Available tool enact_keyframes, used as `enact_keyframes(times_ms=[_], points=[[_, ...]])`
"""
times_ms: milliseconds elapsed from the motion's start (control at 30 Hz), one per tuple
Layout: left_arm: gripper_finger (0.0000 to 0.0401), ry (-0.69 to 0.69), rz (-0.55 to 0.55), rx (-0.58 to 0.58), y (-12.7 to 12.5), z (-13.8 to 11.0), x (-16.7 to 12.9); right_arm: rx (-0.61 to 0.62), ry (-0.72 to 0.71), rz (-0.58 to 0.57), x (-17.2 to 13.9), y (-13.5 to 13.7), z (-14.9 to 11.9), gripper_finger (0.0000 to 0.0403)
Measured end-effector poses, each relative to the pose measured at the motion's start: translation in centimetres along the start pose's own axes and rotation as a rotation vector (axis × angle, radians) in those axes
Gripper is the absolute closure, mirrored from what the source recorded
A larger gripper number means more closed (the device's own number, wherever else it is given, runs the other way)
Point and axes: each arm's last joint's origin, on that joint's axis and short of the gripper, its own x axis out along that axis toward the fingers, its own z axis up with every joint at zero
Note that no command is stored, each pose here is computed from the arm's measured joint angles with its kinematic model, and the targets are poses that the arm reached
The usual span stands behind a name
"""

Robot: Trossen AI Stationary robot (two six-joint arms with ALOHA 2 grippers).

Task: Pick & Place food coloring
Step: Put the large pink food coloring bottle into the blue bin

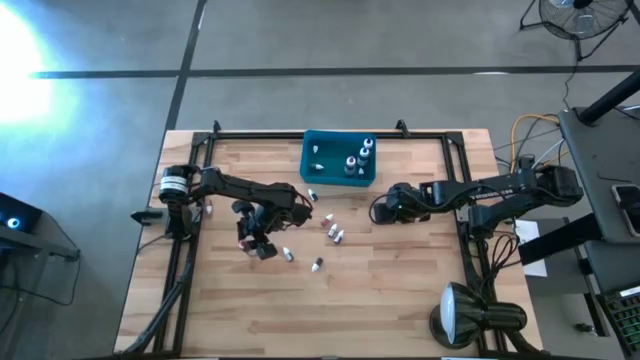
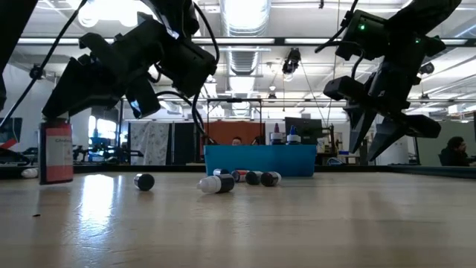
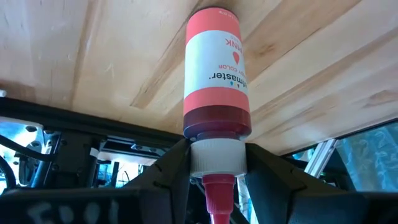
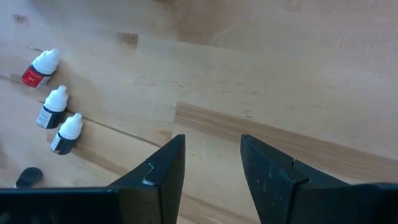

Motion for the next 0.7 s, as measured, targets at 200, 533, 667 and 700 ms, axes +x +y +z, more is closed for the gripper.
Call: enact_keyframes(times_ms=[200, 533, 667, 700], points=[[0.0286, -0.017, 0.036, 0.006, 0.11, 0.05, -0.01, -0.007, -0.002, -0.001, 0.0, 0.0, 0.01, 0.0255], [0.0286, -0.019, 0.036, 0.015, 0.11, 0.08, -0.02, -0.018, -0.003, -0.001, 0.01, -0.02, 0.02, 0.0255], [0.0286, -0.023, 0.032, 0.013, 0.12, 0.14, -0.03, -0.024, -0.003, -0.001, 0.01, -0.02, 0.02, 0.0255], [0.0286, -0.023, 0.032, 0.013, 0.11, 0.14, -0.03, -0.024, -0.003, -0.001, 0.01, -0.02, 0.02, 0.0255]])
